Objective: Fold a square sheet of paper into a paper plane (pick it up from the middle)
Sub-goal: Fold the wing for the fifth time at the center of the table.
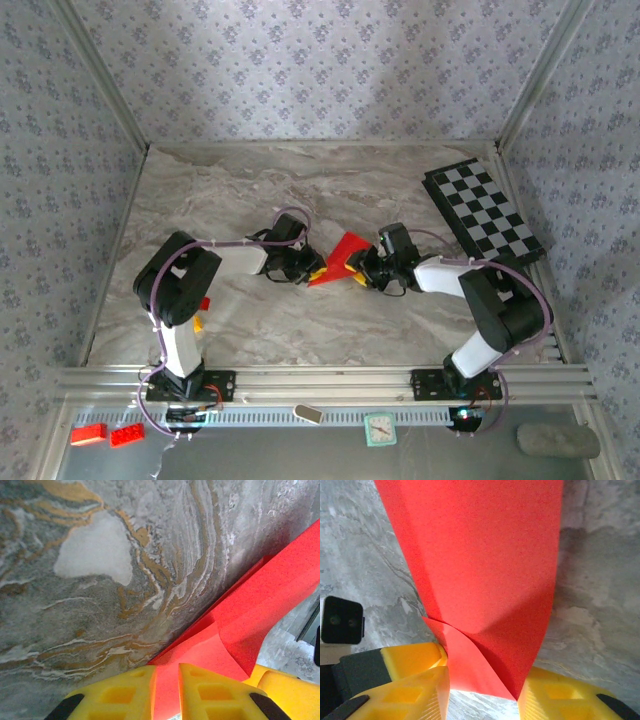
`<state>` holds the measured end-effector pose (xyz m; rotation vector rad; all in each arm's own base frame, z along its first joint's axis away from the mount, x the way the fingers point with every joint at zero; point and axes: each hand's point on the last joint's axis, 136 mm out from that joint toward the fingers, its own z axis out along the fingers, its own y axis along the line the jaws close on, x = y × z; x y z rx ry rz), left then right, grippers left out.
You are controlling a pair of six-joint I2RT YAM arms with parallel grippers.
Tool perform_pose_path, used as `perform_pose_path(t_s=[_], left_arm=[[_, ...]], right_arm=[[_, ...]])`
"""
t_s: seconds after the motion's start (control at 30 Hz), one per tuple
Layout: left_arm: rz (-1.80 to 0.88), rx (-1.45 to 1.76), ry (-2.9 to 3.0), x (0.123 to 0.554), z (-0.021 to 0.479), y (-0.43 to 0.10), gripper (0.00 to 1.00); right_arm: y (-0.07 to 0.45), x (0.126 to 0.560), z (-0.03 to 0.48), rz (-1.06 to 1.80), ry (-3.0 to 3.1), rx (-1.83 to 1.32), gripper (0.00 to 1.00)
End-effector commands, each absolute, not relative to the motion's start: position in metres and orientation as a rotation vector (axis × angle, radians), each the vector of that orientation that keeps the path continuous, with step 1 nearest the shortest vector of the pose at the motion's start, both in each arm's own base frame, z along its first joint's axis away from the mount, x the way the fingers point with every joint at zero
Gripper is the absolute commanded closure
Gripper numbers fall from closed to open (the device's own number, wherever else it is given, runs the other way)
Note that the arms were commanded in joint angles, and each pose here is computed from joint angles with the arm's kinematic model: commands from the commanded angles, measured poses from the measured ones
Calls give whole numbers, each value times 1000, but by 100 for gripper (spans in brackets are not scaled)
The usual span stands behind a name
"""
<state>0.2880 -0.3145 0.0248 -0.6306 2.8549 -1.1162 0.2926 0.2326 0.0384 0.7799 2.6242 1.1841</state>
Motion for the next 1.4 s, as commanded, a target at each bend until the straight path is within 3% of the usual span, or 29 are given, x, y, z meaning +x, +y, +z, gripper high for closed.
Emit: perform_pose_path(t_s=[0.0, 0.37, 0.6, 0.87, 1.37], left_arm=[[-1035, -704, 2911, 278, 6, -301, 79], [-1038, -692, 2902, 279, 10, -301, 77], [-1066, -625, 2868, 287, 26, -303, 72], [-1082, -311, 2747, 304, 71, -308, 57], [-797, 470, 2462, 298, 108, -313, 28]], right_arm=[[241, 290, 38, 1252, 2613, 778, 62], [245, 292, 32, 1292, 2600, 790, 70], [248, 294, 30, 1309, 2602, 785, 84], [244, 303, 44, 1277, 2580, 764, 98], [239, 316, 73, 1215, 2620, 766, 100]])
